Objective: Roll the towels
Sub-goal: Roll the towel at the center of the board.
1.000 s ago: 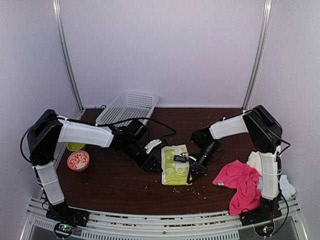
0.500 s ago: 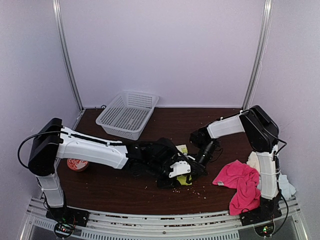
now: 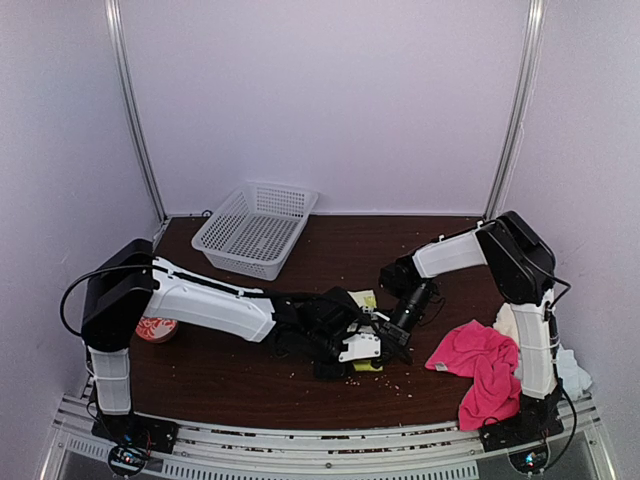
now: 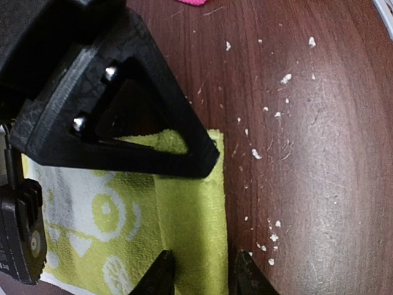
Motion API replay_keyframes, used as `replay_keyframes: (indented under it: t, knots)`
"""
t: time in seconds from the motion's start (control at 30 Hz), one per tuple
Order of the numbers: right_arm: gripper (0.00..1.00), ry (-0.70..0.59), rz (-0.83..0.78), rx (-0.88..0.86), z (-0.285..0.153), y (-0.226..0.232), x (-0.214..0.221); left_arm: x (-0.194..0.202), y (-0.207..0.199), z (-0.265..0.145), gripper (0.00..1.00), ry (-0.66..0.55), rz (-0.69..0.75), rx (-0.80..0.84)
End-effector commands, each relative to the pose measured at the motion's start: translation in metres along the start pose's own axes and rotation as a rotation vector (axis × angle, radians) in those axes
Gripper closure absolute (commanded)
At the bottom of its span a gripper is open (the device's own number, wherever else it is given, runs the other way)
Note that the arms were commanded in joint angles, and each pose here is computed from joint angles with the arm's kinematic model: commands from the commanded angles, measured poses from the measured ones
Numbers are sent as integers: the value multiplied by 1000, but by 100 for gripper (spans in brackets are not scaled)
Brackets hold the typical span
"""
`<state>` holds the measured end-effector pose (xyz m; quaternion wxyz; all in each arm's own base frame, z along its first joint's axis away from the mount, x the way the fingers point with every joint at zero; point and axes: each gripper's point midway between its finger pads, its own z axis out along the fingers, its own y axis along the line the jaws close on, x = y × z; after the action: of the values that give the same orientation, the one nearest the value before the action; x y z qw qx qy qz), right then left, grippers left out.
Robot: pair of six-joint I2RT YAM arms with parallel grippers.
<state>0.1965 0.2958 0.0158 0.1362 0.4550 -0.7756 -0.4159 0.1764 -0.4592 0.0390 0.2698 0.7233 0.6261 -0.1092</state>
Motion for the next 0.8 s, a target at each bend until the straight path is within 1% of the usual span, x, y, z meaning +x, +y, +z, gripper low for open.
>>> replay_keyframes:
  t: [0.0, 0.2, 0.3, 0.33, 0.43, 0.5, 0.57, 0.6, 0.67, 0.77]
  knots:
    - [100, 140, 12, 158, 23, -52, 29, 4, 4, 13, 66, 13, 19, -17]
    - [99, 137, 2, 138, 22, -47, 28, 20, -5, 26, 64, 57, 27, 10]
    - [96, 125, -16, 109, 16, -35, 24, 29, -7, 31, 65, 84, 33, 10]
    - [94, 117, -27, 100, 13, -29, 21, 32, -8, 33, 68, 92, 34, 12]
    - [87, 81, -79, 94, -7, -9, 8, 39, -13, 37, 83, 118, 25, 30]
    - [82, 52, -115, 112, -24, 3, 0, 39, -17, 37, 92, 125, 12, 54]
    - [80, 12, -144, 148, -45, 13, -7, 37, -21, 36, 98, 126, -12, 83]
    - [79, -12, -153, 170, -56, 17, -11, 36, -24, 35, 100, 123, -28, 104]
    - [78, -76, -159, 214, -81, 23, -16, 30, -28, 32, 100, 109, -71, 148]
    - [77, -177, -188, 298, -118, 37, -22, 18, -34, 27, 100, 68, -192, 293]
